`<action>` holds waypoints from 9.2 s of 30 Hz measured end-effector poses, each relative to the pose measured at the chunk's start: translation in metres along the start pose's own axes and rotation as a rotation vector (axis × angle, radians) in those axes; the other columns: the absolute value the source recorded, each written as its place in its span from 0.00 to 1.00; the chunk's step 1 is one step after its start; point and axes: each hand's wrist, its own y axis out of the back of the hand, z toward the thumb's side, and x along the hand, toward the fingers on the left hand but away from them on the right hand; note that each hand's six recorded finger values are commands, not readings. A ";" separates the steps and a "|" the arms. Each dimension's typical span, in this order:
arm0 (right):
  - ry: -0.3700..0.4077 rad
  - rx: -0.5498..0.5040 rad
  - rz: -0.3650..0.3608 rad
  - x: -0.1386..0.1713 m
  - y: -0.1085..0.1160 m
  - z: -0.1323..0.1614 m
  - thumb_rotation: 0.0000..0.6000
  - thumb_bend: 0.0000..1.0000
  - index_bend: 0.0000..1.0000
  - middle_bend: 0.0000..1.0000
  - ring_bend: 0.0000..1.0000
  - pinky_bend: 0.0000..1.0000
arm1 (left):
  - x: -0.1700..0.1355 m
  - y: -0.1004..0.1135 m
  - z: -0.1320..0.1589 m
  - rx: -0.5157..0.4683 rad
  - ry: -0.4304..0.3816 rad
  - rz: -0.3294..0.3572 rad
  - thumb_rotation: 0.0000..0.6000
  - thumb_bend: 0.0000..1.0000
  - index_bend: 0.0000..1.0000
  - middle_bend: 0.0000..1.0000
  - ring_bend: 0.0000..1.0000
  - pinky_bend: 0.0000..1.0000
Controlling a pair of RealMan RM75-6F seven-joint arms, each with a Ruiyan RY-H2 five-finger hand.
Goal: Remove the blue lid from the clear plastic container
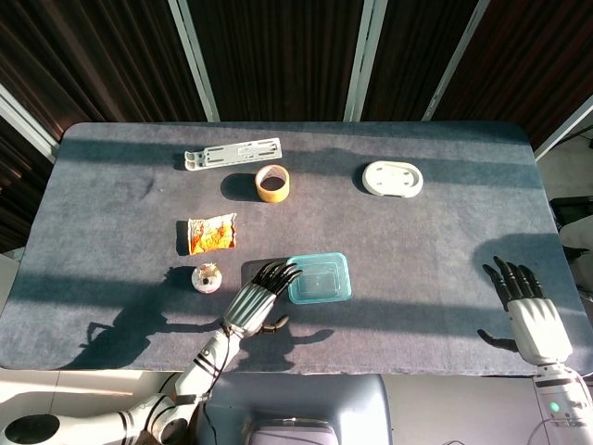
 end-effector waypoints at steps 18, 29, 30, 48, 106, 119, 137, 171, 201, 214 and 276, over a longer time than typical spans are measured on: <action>-0.008 -0.011 0.016 -0.001 0.001 -0.005 1.00 0.19 0.00 0.00 0.00 0.00 | 0.043 -0.023 0.001 0.053 0.065 -0.046 1.00 0.29 0.00 0.00 0.00 0.00; -0.005 -0.009 0.029 -0.002 -0.001 -0.005 1.00 0.19 0.00 0.00 0.00 0.00 | 0.058 -0.030 0.003 0.072 0.091 -0.034 1.00 0.30 0.00 0.00 0.00 0.00; -0.005 -0.009 0.031 -0.002 -0.001 -0.005 1.00 0.19 0.00 0.00 0.00 0.00 | 0.059 -0.030 0.003 0.070 0.095 -0.029 1.00 0.30 0.00 0.00 0.00 0.00; 0.014 0.025 0.066 -0.007 -0.014 0.006 1.00 0.19 0.00 0.00 0.00 0.00 | 0.059 -0.032 0.008 0.083 0.063 -0.007 1.00 0.33 0.00 0.29 0.29 0.28; 0.733 -0.127 0.057 -0.070 -0.124 0.199 1.00 0.48 0.59 0.13 0.00 0.00 | -0.006 -0.052 0.025 0.115 -0.009 -0.031 1.00 0.33 0.00 0.28 0.24 0.18; 0.728 -0.121 0.054 -0.069 -0.126 0.197 1.00 0.48 0.59 0.13 0.00 0.00 | -0.007 -0.054 0.024 0.125 -0.007 -0.044 1.00 0.33 0.00 0.28 0.24 0.18; 0.714 -0.131 0.045 -0.072 -0.122 0.195 1.00 0.48 0.59 0.13 0.00 0.00 | -0.011 -0.059 0.026 0.144 -0.022 -0.058 1.00 0.33 0.00 0.28 0.24 0.18; 0.687 -0.157 -0.005 -0.079 -0.105 0.187 1.00 0.49 0.61 0.14 0.00 0.00 | -0.017 -0.069 0.023 0.223 -0.075 -0.055 1.00 0.33 0.00 0.30 0.26 0.20; 0.699 -0.155 -0.108 -0.092 -0.103 0.203 1.00 0.56 0.78 0.24 0.06 0.00 | -0.019 -0.039 0.029 0.102 -0.168 0.067 1.00 0.33 0.00 0.00 0.00 0.00; 0.714 -0.100 -0.236 -0.103 -0.079 0.211 1.00 0.56 0.78 0.24 0.07 0.00 | -0.019 -0.005 0.015 0.105 -0.156 0.153 1.00 0.32 0.00 0.00 0.00 0.00; -0.028 0.179 -0.071 -0.006 -0.009 -0.001 1.00 0.11 0.00 0.00 0.00 0.00 | -0.270 0.138 -0.159 0.371 0.505 0.141 1.00 0.33 0.00 0.00 0.00 0.00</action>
